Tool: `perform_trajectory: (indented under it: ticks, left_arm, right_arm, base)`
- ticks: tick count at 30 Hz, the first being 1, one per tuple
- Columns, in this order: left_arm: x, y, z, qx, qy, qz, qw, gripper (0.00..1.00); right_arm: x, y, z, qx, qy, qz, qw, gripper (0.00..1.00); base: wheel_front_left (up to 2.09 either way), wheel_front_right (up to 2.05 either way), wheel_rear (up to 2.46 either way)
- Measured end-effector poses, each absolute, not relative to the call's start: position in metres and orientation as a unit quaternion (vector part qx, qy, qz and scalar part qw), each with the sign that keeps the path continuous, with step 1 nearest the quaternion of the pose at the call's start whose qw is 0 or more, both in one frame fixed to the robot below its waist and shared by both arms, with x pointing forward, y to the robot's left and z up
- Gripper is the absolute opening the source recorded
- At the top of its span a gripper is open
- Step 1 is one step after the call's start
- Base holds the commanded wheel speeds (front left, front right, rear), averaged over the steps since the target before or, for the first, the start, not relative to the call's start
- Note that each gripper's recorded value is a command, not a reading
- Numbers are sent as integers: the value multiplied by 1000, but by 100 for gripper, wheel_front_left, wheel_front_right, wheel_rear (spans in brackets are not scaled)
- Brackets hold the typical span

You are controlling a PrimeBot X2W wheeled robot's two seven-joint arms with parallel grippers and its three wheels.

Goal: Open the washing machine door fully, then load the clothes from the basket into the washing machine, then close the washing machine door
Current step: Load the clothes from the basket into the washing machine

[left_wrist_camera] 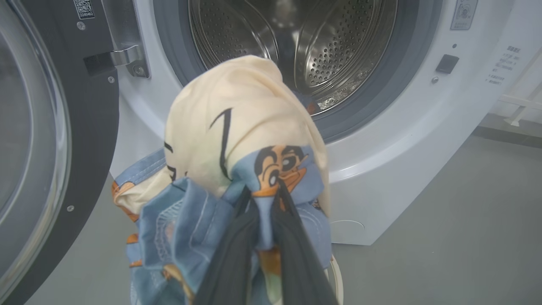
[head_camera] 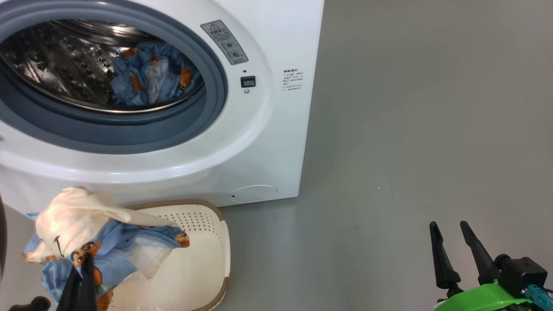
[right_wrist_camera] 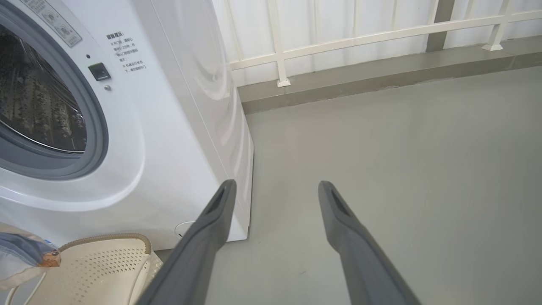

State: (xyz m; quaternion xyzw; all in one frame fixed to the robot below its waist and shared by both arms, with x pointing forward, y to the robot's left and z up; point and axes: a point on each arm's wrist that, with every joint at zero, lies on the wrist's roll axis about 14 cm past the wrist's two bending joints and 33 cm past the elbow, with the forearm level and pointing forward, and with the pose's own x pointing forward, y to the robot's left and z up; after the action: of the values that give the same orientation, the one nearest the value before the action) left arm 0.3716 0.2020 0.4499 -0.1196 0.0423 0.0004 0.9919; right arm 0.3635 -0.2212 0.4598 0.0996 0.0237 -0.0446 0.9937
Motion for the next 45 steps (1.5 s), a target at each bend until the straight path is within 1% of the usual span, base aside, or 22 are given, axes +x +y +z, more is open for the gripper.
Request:
perform_trajectory:
  ticks: [9,14,20,27,31,38,45]
  left_arm:
    - [375,201,450,-118,41,0,992,0]
    - [393,200,457,-119,25,-4,993,0]
    - [437,194,481,-121,-19,-19,992,0]
    - [501,184,505,-129,-64,-39,989,0]
    - [538,177,510,-137,-72,-48,987,0]
    - [590,171,490,-135,-39,-53,989,0]
    - [621,168,454,-129,19,-47,990,0]
  right_arm:
    - [365,-222,457,100,28,-47,993,100]
    - [368,-221,450,101,37,-47,993,100]
    - [388,-212,448,101,37,-34,994,100]
    - [412,-198,440,98,43,-10,994,100]
    - [424,-191,433,98,49,1,994,100]
    - [436,-182,418,98,66,15,993,100]
    - [442,-178,408,94,77,22,992,100]
  base:
    - [0,0,0]
    - [0,0,0]
    - [0,0,0]
    - [0,0,0]
    - [0,0,0]
    - [0,0,0]
    - [0,0,0]
